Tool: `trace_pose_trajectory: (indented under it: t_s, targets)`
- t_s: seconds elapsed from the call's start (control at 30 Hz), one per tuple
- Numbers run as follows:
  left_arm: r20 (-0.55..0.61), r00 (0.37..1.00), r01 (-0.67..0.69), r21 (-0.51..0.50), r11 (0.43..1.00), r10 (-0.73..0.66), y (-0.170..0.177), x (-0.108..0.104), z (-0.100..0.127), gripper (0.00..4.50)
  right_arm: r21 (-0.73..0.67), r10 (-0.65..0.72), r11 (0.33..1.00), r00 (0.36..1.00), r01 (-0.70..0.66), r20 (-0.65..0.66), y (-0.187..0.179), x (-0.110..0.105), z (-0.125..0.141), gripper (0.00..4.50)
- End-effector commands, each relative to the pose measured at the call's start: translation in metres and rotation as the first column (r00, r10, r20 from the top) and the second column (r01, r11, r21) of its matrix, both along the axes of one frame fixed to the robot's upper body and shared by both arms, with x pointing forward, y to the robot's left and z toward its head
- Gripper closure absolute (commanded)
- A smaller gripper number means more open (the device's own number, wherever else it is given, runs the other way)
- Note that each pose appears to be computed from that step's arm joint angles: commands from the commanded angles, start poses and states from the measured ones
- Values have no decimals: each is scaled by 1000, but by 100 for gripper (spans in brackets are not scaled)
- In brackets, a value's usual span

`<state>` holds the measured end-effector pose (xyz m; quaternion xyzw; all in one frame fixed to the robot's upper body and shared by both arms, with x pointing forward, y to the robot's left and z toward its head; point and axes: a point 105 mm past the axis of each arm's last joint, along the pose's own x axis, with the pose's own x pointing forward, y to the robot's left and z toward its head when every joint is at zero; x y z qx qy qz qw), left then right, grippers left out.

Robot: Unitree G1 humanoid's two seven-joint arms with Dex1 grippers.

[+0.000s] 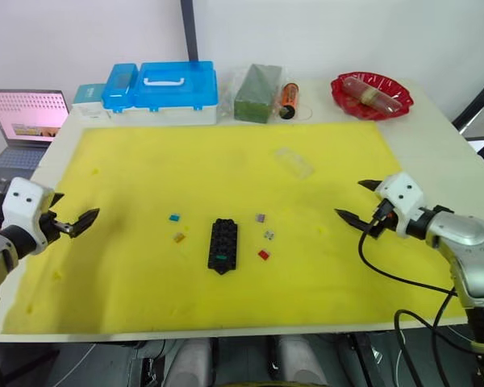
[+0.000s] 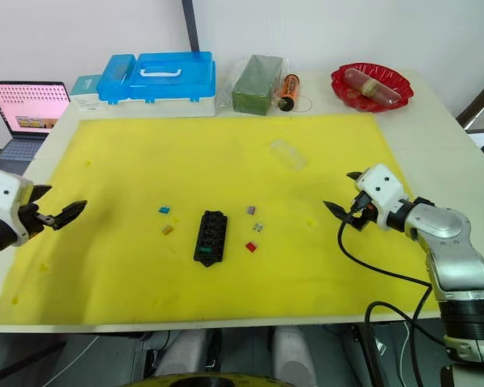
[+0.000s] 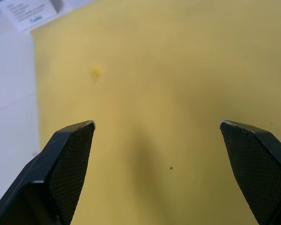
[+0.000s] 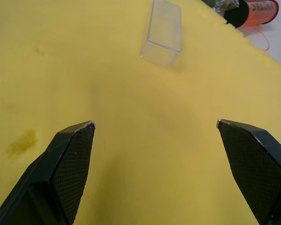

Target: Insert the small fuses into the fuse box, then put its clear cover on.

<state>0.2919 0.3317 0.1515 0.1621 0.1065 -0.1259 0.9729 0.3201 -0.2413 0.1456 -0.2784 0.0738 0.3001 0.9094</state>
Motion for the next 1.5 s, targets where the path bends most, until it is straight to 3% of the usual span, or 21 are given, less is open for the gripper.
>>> trace_pose_trajectory:
  t_s: [0.03, 0.17, 0.3, 0.43, 0.5, 0.57, 0.63, 0.73, 0.8, 0.9, 0.97, 1.13, 1.3, 1.5]
  targets:
    - [27, 994, 113, -113, 987, -111, -9, -2, 23, 0, -20, 60, 998, 996, -59, 58, 9, 0, 21, 5]
    - [-27, 973, 217, -229, 949, -229, -19, -13, 29, 0, 41, 218, 975, 975, -220, 32, 39, -7, 29, 5]
    - [-87, 957, 206, -463, 862, -276, -26, -26, 40, 0, 133, 389, 912, 921, -389, 24, 77, -25, 42, 5]
    - [-168, 929, 161, -616, 771, -328, -35, -43, 44, 0, 111, 515, 850, 856, -516, 33, 109, -42, 49, 5]
    - [-224, 896, 90, -751, 654, -382, -40, -53, 44, 0, 132, 584, 801, 811, -583, 41, 131, -52, 54, 5]
    - [-239, 842, 42, -864, 501, -484, -51, -65, 42, 0, 141, 645, 751, 763, -645, 49, 150, -62, 58, 5]
    - [-227, 808, 7, -919, 394, -543, -58, -71, 38, 0, 133, 671, 730, 740, -671, 50, 160, -65, 58, 5]
    - [-192, 808, -30, -957, 288, -557, -67, -73, 33, 0, 132, 670, 730, 740, -671, 54, 164, -62, 58, 5]
    - [-265, 783, -119, -952, 282, -563, -78, -80, 16, 0, 128, 668, 732, 742, -669, 60, 166, -61, 58, 5]
    - [-254, 769, -142, -963, 231, -587, -96, -84, -1, 0, 133, 670, 729, 740, -672, 68, 170, -62, 58, 5]
    - [-219, 792, -136, -973, 185, -570, -102, -78, -7, 0, 136, 672, 726, 737, -674, 67, 171, -63, 58, 5]
    - [-213, 844, -166, -976, 138, -492, -116, -62, -20, 0, 139, 680, 718, 730, -682, 65, 175, -64, 58, 5]
    - [-283, 829, -231, -959, 166, -482, -127, -64, -35, 0, 136, 688, 713, 724, -688, 57, 176, -65, 58, 5]
    - [-300, 820, -256, -954, 155, -488, -137, -56, -40, 0, 139, 686, 714, 725, -687, 59, 177, -65, 57, 5]
